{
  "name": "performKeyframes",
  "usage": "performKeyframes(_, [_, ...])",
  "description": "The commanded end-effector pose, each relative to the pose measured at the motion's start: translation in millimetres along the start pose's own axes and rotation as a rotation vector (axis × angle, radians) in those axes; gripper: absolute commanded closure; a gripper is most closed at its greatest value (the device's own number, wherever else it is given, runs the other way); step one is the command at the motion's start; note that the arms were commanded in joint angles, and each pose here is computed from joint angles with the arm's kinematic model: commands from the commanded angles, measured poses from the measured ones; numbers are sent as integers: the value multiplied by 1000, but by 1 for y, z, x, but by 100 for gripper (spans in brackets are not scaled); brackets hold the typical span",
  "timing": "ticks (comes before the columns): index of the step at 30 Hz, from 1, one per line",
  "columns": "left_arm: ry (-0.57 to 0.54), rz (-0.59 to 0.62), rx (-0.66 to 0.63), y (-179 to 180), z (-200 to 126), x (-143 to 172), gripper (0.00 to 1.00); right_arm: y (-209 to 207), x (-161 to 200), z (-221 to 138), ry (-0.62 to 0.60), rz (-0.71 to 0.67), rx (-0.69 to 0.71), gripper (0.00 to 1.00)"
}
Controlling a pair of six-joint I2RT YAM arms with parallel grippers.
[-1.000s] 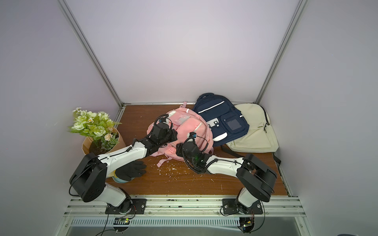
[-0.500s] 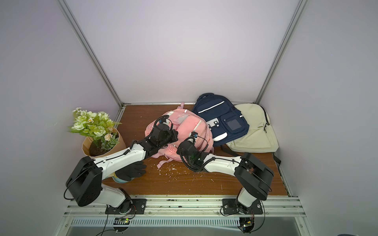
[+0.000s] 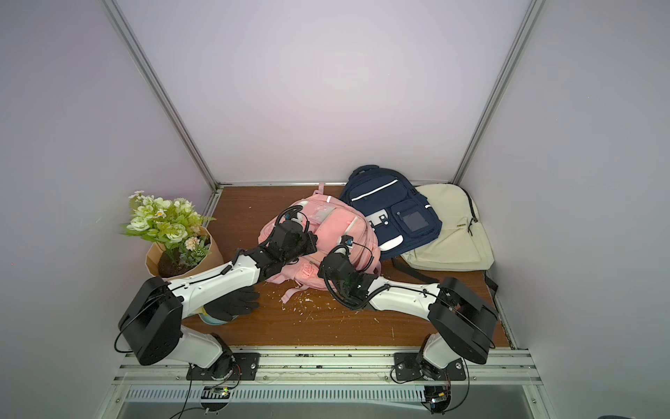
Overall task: Zip up the backpack
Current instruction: Zip the zipper on the backpack.
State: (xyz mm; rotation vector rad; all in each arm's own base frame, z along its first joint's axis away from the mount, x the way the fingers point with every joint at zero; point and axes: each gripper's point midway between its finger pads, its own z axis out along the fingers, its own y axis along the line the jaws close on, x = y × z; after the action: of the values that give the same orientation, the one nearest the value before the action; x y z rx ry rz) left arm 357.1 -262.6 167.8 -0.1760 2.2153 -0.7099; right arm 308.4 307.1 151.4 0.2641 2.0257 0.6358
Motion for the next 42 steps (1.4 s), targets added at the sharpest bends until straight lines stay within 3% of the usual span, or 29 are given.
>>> performKeyframes(1, [-75,-2,111,-35,-14,-26,100,-18,-19,11,-74,-42,100,85])
performKeyframes(3, [-93,7,75,-29,-16,-29,100,-24,-23,8,-91,-54,130,95])
performKeyframes(7, [-113,39,40,-12,-19,-38,100,-37,-33,-3,-100,-116,168,100])
performKeyframes(14, [-127,192,-50,20,-12,-45,100,-60,-33,-7,53,-239,119,100])
performKeyframes(21, [-130,311,-32,15,-9,-48,100,-64,-36,-2,126,-406,88,100])
performKeyframes(29, [-134,391,-81,18,-11,-58,100,-102,-74,3,66,-402,226,100])
performKeyframes(35, [-149,371,-131,31,-7,-79,100,-93,-82,-9,42,-434,170,100])
performKeyframes(38, [-173,361,-127,28,-4,-98,100,-77,-63,-9,66,-437,90,100])
performKeyframes(42, [-179,385,-121,14,12,-122,100,-25,-24,-10,95,-466,-49,100])
